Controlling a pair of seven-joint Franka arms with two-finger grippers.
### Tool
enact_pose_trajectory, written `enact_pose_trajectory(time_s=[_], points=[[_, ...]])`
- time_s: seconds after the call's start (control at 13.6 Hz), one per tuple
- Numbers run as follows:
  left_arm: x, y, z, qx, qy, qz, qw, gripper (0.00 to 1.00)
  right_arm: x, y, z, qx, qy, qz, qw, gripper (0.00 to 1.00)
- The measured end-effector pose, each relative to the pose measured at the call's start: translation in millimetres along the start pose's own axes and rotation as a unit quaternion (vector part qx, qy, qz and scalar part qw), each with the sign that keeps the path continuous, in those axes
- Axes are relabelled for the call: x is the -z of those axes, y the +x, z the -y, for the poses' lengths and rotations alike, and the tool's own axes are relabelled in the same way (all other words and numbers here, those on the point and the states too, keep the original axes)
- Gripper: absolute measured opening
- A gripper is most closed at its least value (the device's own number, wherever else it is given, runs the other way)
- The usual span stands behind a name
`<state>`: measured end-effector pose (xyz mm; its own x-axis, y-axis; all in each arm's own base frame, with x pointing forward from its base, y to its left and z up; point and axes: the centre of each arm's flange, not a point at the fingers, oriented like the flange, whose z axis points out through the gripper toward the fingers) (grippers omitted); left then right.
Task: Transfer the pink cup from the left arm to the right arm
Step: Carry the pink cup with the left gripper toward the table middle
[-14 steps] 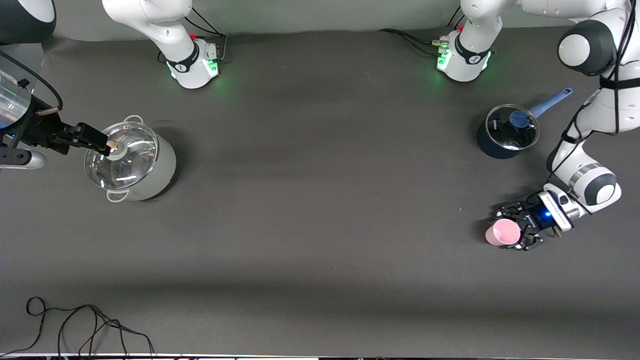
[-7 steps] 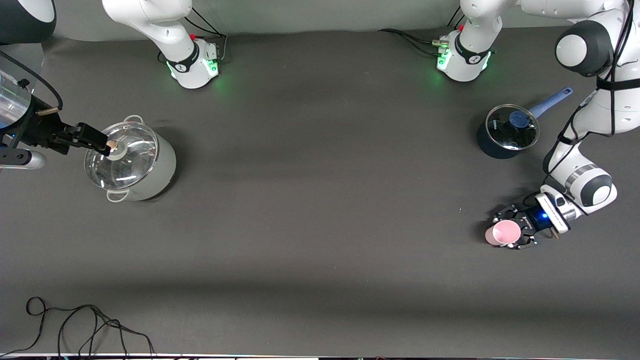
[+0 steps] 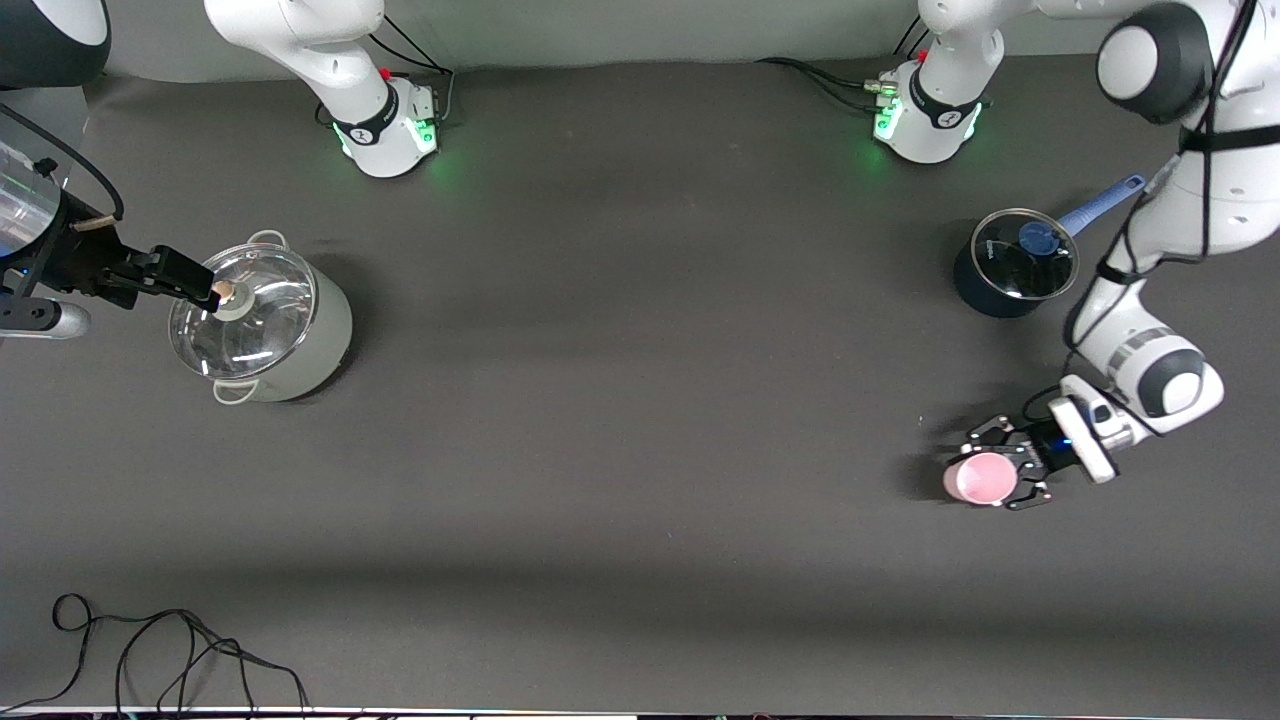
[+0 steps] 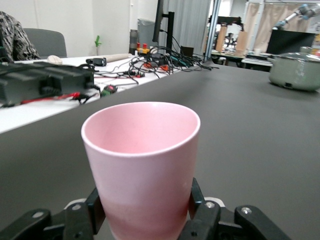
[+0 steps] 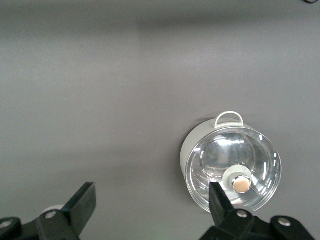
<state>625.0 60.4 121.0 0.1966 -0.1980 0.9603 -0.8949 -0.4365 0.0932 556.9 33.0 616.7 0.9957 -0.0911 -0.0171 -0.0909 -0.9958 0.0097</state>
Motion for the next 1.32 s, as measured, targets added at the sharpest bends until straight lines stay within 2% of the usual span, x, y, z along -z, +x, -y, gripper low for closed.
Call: enact_pose_trajectory(time_s=[0.29, 0.44, 0.66, 0.81, 1.03, 1.17, 1.32], points=[[-86, 88, -74, 0.028, 0.054, 0.005, 0.998, 0.66, 0, 0, 0, 0.000, 0.000, 0.000, 1.000, 1.00], [-131, 137, -125, 0.045, 0.070, 0.007, 0.996, 0.66, -2, 1, -1, -0.001, 0.000, 0.002, 1.000, 1.00], [-189, 201, -211, 0.068, 0.069, 0.015, 0.995, 0.66, -4, 2, -1, -0.001, -0.001, 0.005, 1.000, 1.00], [-218, 232, -260, 0.070, 0.061, 0.027, 0.995, 0.66, -6, -2, 2, -0.007, 0.004, 0.018, 1.000, 1.00], [-262, 275, -324, 0.063, 0.051, 0.047, 0.996, 0.66, 1, -6, 10, -0.091, 0.029, 0.032, 0.995, 1.00], [-279, 304, -353, 0.060, 0.050, 0.051, 0.996, 0.66, 13, -11, 22, -0.162, 0.058, 0.041, 0.984, 1.00], [-289, 327, -366, 0.065, 0.054, 0.047, 0.995, 0.66, 24, -18, 46, -0.218, 0.071, 0.047, 0.972, 1.00]])
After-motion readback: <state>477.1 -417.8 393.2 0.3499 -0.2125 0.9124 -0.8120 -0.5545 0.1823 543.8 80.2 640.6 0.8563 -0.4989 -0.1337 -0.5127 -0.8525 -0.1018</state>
